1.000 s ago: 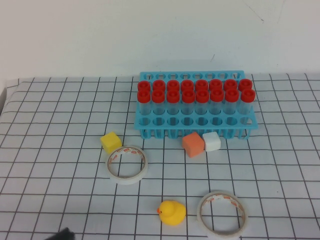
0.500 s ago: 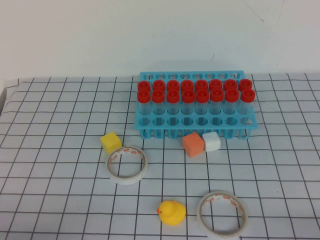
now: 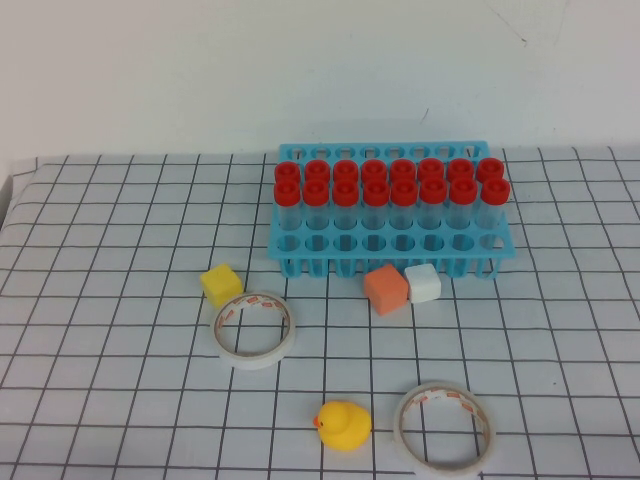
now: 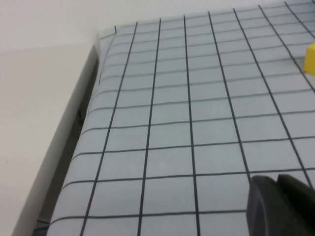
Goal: Place the test tubes
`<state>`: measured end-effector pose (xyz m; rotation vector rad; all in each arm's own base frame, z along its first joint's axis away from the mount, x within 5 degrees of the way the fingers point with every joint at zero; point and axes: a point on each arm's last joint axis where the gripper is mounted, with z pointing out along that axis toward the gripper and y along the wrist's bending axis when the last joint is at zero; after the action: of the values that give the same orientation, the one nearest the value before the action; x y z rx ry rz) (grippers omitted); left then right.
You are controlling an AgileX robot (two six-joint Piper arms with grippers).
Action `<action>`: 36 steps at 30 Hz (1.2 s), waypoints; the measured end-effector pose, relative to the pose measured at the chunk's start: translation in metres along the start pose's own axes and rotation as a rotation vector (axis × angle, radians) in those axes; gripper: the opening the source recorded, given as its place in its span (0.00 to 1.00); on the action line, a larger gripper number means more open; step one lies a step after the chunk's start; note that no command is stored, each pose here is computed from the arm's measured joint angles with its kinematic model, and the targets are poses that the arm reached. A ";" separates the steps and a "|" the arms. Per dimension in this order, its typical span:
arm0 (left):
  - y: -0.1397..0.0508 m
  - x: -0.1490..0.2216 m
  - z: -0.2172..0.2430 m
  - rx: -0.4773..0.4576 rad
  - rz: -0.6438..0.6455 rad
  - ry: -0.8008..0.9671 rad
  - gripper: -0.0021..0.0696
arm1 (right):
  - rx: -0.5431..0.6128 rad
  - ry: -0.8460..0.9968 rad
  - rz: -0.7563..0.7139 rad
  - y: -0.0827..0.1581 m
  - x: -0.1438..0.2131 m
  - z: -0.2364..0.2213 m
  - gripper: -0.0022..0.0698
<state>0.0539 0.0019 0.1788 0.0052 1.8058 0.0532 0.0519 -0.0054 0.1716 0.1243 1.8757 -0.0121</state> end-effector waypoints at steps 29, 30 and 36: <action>0.000 0.003 0.000 0.002 0.148 0.035 0.03 | 0.000 0.001 0.000 0.000 0.000 0.000 0.03; 0.000 0.003 0.000 0.002 0.148 0.035 0.03 | 0.000 0.001 0.000 0.000 0.000 0.000 0.03; 0.000 0.003 0.000 0.002 0.150 0.035 0.03 | 0.000 0.001 0.000 0.000 0.000 0.000 0.03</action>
<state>0.0530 0.0021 0.1763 0.1415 1.8374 0.1594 0.0518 -0.0054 0.1718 0.1246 1.8765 -0.0123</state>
